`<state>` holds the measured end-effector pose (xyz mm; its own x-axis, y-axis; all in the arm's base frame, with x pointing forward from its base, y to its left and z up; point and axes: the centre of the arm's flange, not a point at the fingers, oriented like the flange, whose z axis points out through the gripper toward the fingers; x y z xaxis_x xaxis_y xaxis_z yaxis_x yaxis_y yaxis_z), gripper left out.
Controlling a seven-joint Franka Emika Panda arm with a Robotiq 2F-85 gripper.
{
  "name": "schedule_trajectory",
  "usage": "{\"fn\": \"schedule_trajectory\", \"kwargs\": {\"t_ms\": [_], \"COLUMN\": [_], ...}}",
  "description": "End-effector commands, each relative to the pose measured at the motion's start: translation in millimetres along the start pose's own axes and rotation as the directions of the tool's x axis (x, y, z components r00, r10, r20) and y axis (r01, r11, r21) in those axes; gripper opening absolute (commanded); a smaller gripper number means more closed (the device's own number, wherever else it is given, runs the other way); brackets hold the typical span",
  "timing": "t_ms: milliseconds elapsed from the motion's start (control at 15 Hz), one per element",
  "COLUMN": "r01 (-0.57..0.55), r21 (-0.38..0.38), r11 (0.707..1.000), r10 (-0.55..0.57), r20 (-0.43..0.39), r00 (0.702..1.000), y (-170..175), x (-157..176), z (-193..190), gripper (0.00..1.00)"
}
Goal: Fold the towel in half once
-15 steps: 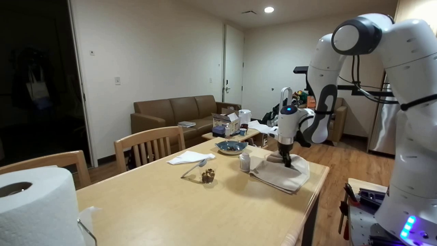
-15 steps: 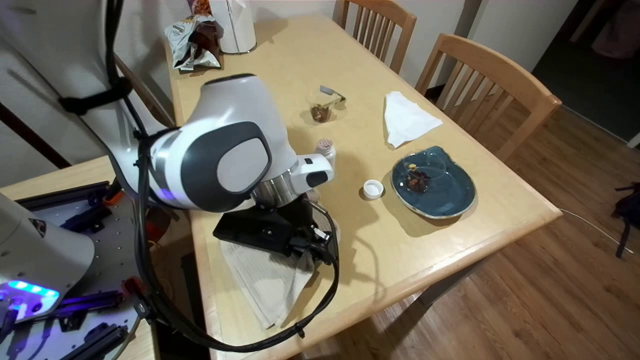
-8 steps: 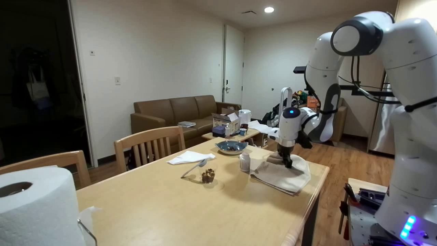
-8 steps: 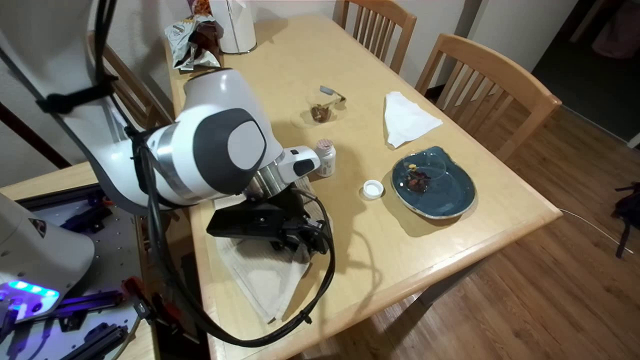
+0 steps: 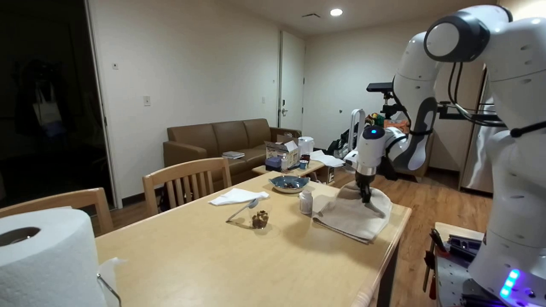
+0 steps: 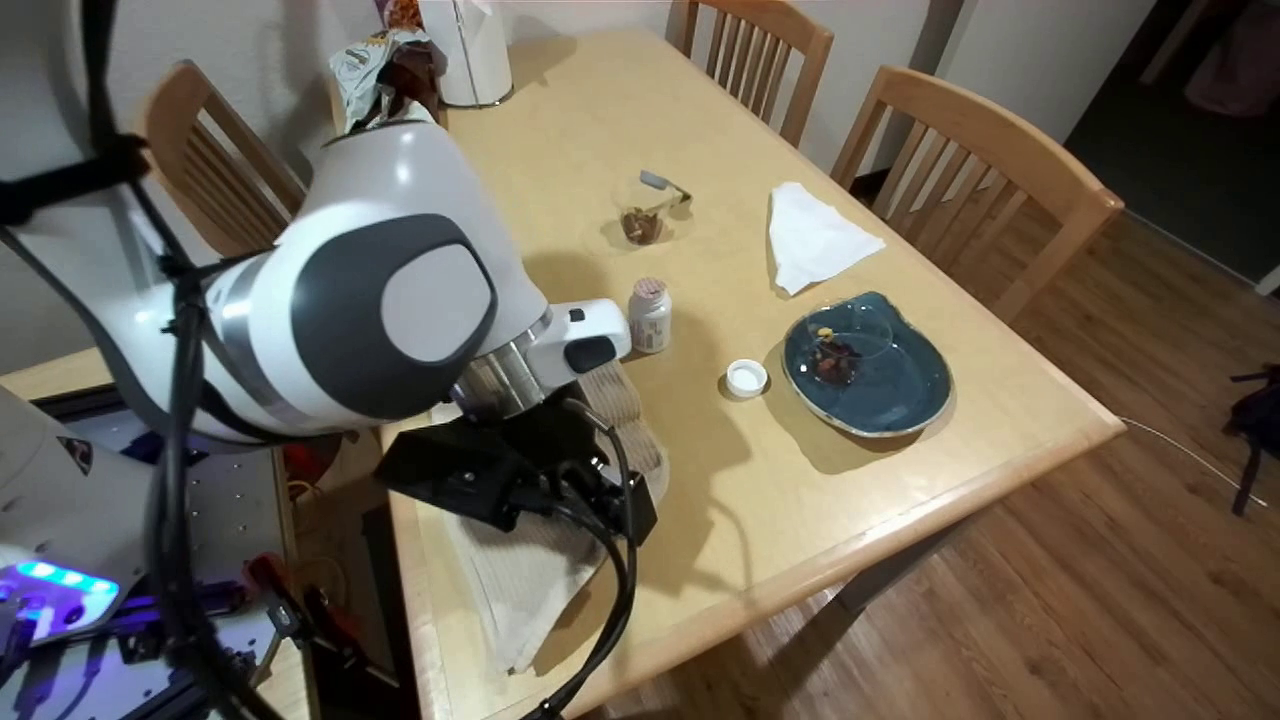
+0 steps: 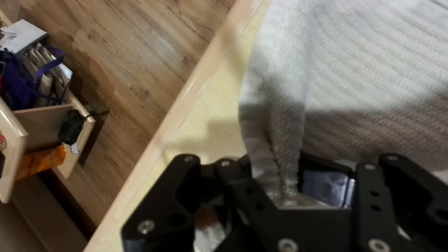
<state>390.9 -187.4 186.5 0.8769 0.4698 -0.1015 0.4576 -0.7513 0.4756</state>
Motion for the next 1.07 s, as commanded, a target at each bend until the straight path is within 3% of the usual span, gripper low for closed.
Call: {"fn": "schedule_trajectory", "kwargs": {"t_ms": [0, 267, 533, 1000], "r01": [-0.061, 0.028, 0.155, 0.354], "r21": [-0.016, -0.014, -0.036, -0.028], "r11": [0.998, 1.000, 0.987, 0.935], "r10": [0.060, -0.029, -0.158, -0.355], "r20": [-0.063, -0.137, -0.110, -0.037], "r00": [0.996, 0.990, 0.981, 0.934], "y": [1.4, -16.6, -69.5, -165.4], "x": [-23.3, -9.5, 23.4, 65.3], "z": [-44.2, -54.3, -35.1, -25.7], "gripper": [0.06, 0.05, 0.05, 0.05]}}
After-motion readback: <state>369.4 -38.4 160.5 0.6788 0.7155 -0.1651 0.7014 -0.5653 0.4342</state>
